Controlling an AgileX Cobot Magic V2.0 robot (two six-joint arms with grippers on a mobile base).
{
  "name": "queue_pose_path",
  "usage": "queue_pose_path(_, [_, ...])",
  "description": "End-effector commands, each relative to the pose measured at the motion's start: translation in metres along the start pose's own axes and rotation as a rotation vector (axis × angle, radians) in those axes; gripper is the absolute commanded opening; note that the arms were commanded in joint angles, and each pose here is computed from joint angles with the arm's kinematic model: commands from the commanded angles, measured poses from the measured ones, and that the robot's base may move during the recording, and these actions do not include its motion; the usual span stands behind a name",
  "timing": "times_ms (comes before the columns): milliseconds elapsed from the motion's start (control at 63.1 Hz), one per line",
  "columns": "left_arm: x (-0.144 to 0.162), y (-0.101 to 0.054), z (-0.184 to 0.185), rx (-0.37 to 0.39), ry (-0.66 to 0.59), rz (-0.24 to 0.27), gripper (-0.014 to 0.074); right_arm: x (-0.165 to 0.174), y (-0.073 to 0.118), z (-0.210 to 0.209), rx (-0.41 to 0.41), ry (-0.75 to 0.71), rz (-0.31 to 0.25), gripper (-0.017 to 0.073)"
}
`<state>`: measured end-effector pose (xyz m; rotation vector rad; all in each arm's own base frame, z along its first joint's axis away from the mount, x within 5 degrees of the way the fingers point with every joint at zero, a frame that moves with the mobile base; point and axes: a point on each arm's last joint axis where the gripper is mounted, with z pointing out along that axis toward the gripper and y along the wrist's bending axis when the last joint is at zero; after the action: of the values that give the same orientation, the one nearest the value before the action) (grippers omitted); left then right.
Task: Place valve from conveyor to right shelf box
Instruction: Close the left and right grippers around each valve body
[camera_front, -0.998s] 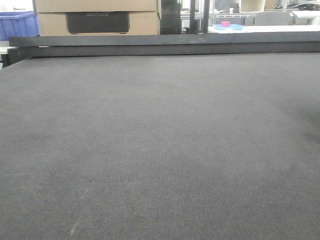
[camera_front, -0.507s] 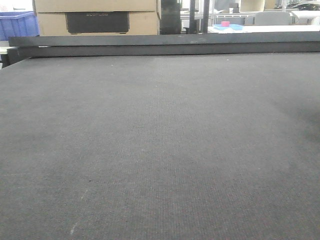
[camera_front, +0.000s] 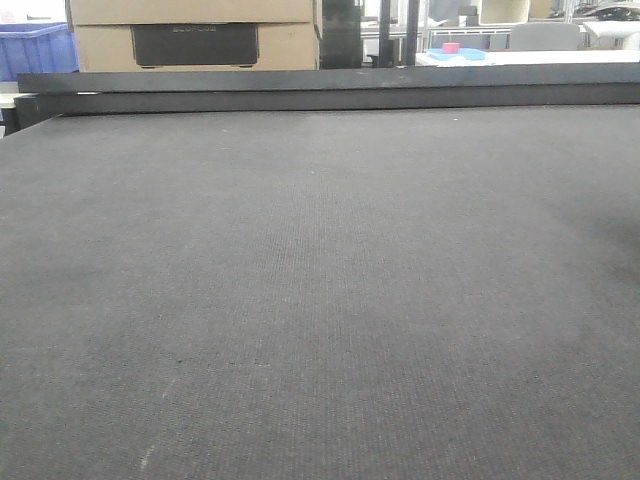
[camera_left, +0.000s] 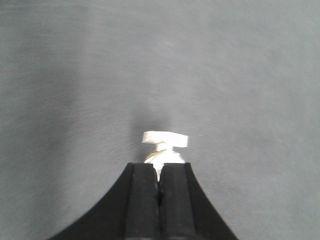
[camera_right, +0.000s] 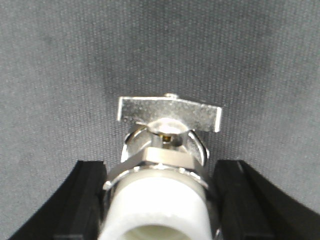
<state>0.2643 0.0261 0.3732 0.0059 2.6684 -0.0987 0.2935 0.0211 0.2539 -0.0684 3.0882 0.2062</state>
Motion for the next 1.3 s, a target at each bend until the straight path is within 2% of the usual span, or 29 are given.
queue_pose_path(0, [-0.006,-0.006,0.013,0.040,0.035,0.041,-0.0111,-0.003,-0.001,-0.002,-0.006,-0.033,0.001,-0.0163])
queue_pose_path(79, [-0.008,-0.012,0.024,0.027,0.070,0.082,-0.0111,-0.003,-0.001,-0.002,-0.008,-0.033,0.001,-0.0163])
queue_pose_path(174, [-0.009,-0.016,0.035,-0.051,0.117,0.161,-0.0079,-0.003,-0.001,-0.002,-0.008,-0.033,0.001,-0.0163])
queue_pose_path(238, [-0.008,-0.020,0.039,-0.089,0.133,0.187,-0.0007,-0.003,-0.001,-0.002,-0.008,-0.033,0.001,-0.0163])
queue_pose_path(349, [-0.006,-0.028,0.045,-0.071,0.153,0.213,0.0147,-0.003,-0.001,-0.002,-0.009,-0.033,0.002,-0.0163])
queue_pose_path(491, [0.003,-0.028,0.055,-0.074,0.197,0.164,0.0348,-0.003,-0.001,-0.002,-0.010,-0.028,0.002,-0.0163])
queue_pose_path(586, [0.014,-0.027,0.066,-0.078,0.250,0.166,0.0456,-0.003,-0.001,-0.002,-0.011,-0.026,0.002,-0.0163])
queue_pose_path(634, [0.018,-0.026,0.072,-0.077,0.263,0.166,0.0483,-0.003,-0.001,-0.002,-0.011,-0.026,0.002,-0.0163])
queue_pose_path(776, [0.028,-0.025,0.091,-0.074,0.264,0.168,0.0494,-0.003,-0.001,-0.002,-0.011,-0.026,0.002,-0.0163])
queue_pose_path(1141, [0.028,-0.023,0.128,-0.068,0.367,0.166,0.0494,-0.003,0.002,-0.002,-0.040,-0.027,0.014,-0.0163])
queue_pose_path(1283, [0.026,-0.022,0.137,-0.068,0.362,0.167,0.0494,-0.003,0.002,-0.002,-0.040,-0.027,0.014,-0.0163])
